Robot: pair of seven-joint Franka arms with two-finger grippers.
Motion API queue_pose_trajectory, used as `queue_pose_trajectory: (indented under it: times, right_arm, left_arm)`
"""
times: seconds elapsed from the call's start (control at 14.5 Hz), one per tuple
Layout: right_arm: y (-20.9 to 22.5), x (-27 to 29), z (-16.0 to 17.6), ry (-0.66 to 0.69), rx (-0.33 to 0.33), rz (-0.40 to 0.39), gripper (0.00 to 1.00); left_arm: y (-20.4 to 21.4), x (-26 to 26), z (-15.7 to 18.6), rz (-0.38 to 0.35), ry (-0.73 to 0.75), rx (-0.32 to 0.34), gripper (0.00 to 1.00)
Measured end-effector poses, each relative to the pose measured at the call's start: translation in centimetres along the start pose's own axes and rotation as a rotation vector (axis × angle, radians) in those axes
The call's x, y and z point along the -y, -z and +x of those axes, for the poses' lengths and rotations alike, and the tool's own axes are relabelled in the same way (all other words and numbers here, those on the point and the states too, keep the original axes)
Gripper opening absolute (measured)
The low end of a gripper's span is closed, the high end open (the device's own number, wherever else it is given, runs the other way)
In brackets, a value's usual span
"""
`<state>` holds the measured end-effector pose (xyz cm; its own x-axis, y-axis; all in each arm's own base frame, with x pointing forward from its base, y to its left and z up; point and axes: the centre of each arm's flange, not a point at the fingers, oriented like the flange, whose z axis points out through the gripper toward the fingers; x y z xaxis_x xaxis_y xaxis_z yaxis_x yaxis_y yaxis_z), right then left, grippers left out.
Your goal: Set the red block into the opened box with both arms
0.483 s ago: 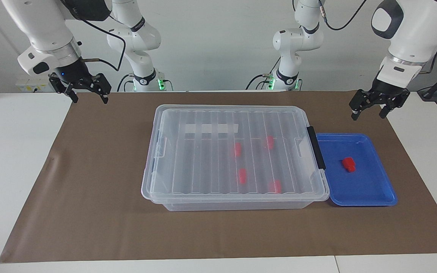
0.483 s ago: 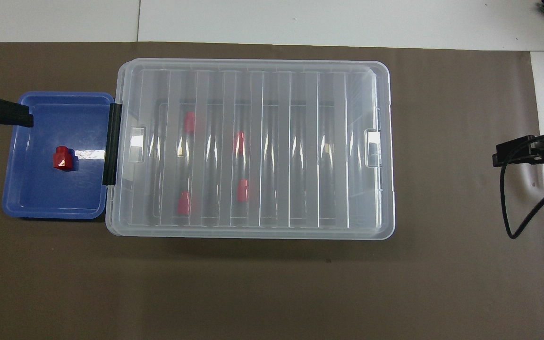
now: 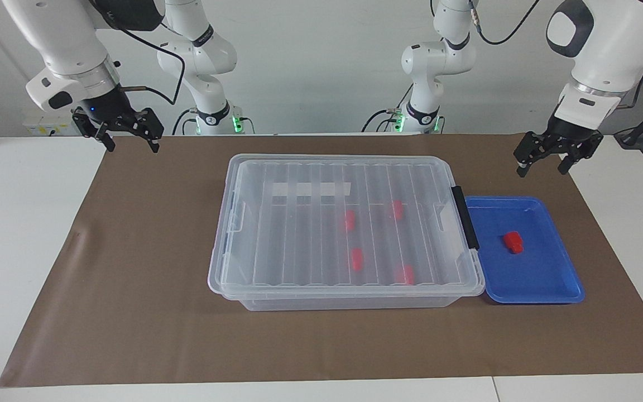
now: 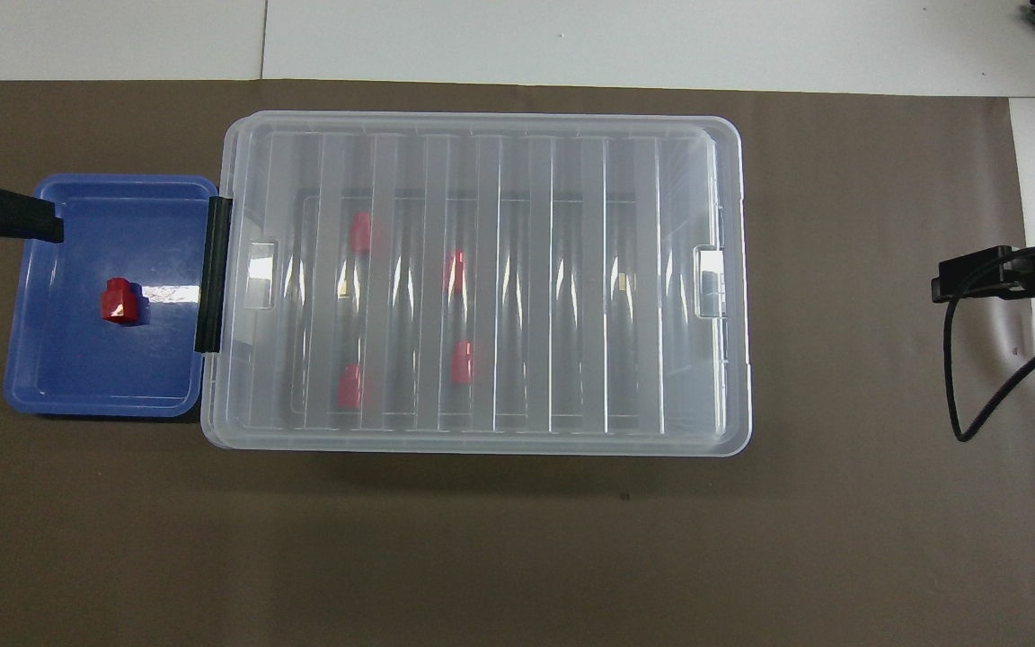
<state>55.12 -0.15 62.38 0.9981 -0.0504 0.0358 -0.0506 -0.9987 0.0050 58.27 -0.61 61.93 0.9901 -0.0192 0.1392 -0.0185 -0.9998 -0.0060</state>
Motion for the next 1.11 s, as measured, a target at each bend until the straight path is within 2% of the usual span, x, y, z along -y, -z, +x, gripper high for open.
queue_pose_trajectory:
  times: [0.28,0.55,0.76,0.9,1.11]
  right_arm:
    - [-4.6,7.9,1.0,0.038,-0.071,0.036,1.0]
    - [-11.4,13.9,2.4,0.064,-0.057,0.06,1.0]
    - [-15.0,14.3,3.1,0.067,-0.016,0.031,1.0]
    - [-15.8,13.8,3.3,0.089,-0.016,-0.028,1.0]
    - [-16.1,13.4,3.3,0.098,-0.017,-0.057,1.0]
  left_arm:
    - [-0.1,0.0,-0.1,0.0,0.0,0.01,1.0]
    - [-0.2,0.0,-0.4,0.0,0.0,0.036,1.0]
    - [-0.1,0.5,-0.8,0.001,0.011,0.055,1.0]
    - [0.1,1.3,-1.1,0.003,0.024,0.062,1.0]
    - [0.5,2.3,-1.5,0.005,0.041,0.071,1.0]
